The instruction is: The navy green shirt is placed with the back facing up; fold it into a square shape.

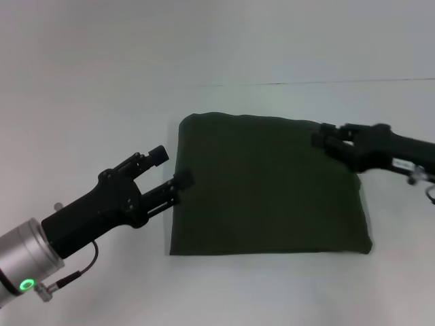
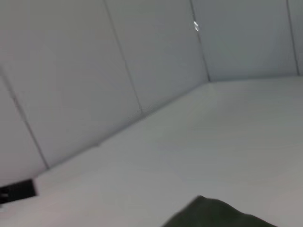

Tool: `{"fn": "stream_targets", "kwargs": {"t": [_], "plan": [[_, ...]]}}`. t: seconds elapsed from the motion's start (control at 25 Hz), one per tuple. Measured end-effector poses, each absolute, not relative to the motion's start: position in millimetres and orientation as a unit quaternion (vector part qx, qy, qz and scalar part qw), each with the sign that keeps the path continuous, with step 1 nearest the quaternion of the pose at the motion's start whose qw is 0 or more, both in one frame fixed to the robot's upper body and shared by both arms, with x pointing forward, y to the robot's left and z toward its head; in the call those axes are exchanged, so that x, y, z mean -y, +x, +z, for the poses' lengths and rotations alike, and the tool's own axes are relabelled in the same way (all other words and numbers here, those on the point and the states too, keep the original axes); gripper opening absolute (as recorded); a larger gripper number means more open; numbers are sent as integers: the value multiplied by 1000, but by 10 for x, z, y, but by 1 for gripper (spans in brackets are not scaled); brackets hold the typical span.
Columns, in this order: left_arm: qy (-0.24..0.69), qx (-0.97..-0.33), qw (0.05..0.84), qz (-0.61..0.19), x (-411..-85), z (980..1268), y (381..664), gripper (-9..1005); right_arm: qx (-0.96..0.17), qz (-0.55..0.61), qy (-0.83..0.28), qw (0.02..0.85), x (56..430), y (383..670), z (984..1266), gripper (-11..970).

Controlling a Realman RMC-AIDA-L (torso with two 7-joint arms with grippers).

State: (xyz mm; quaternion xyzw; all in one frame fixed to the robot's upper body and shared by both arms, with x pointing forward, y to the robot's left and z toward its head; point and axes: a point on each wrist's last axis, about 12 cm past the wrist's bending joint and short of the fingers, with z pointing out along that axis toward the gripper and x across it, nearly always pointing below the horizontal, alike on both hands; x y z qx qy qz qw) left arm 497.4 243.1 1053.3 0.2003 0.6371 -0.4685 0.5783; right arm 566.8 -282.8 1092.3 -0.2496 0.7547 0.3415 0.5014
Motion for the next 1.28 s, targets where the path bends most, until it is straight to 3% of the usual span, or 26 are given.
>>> {"fn": "stream_targets", "kwargs": {"t": [0.36, 0.84, 1.28], "plan": [[216, -613, 584, -486, -2444, 10558, 4846, 794, -686, 415, -281, 527, 3015, 5099, 10831, 473], [299, -550, 603, -494, -2484, 10701, 4708, 791, -641, 464, -298, 534, 3067, 4769, 10832, 934], [371, -603, 541, -453, -2636, 10695, 4794, 789, -665, 452, -315, 505, 3300, 4786, 10909, 935]]}}
